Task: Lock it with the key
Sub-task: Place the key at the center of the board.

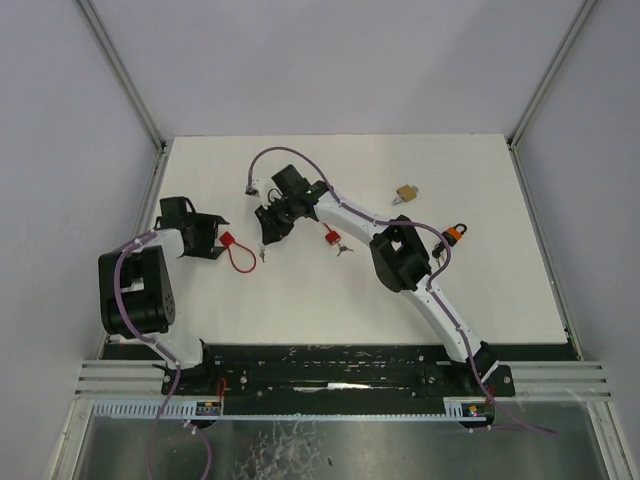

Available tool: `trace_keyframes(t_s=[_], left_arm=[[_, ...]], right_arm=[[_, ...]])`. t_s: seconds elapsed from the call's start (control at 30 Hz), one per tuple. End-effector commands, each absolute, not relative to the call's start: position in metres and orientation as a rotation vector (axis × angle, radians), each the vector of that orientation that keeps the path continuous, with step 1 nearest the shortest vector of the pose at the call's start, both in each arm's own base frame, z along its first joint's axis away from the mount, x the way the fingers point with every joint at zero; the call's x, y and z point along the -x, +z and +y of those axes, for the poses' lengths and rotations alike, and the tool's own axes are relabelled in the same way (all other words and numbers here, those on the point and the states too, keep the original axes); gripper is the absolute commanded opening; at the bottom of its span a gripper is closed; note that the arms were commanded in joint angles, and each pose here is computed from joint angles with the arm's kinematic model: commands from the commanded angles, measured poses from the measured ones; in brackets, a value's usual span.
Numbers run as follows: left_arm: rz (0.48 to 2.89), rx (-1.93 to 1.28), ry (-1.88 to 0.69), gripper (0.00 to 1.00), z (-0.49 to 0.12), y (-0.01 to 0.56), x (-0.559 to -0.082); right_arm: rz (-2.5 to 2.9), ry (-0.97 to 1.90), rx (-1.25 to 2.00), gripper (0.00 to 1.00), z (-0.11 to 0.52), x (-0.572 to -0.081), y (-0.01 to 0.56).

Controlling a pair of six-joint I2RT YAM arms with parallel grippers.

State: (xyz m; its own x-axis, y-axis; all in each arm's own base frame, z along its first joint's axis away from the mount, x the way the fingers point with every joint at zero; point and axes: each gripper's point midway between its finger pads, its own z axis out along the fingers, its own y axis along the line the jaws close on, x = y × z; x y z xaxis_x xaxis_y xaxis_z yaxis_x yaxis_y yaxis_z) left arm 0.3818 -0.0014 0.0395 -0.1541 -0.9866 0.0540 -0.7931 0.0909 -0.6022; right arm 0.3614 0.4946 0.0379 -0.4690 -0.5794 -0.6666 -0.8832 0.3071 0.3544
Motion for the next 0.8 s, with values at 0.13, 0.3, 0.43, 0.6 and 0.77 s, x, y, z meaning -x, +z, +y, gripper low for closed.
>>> trace_keyframes(t_s=[0.13, 0.3, 0.43, 0.6, 0.77], left_arm=[[1.919, 1.724, -0.594, 0.68, 0.029, 0.074, -0.364], [1.844, 1.481, -0.692, 0.68, 0.025, 0.128, -0.370], [1.742, 1.043, -0.924, 0.68, -0.008, 0.190, -0.382], [1.594, 0.429, -1.079, 0.75, -0.094, 0.267, -0.373], [1.623, 0.120, -0.988, 0.75, -0.176, 0.281, -0.366]], right_arm=[[2.007, 1.011, 1.399, 0.41, 0.497, -0.358, 0.099], [1.898, 0.896, 1.476, 0.45, 0.461, -0.348, 0.152], [1.811, 0.803, 1.455, 0.47, 0.397, -0.341, 0.196], [1.694, 0.630, 1.352, 0.55, 0.284, -0.330, 0.235], [1.673, 0.462, 1.214, 0.69, 0.205, -0.317, 0.258]])
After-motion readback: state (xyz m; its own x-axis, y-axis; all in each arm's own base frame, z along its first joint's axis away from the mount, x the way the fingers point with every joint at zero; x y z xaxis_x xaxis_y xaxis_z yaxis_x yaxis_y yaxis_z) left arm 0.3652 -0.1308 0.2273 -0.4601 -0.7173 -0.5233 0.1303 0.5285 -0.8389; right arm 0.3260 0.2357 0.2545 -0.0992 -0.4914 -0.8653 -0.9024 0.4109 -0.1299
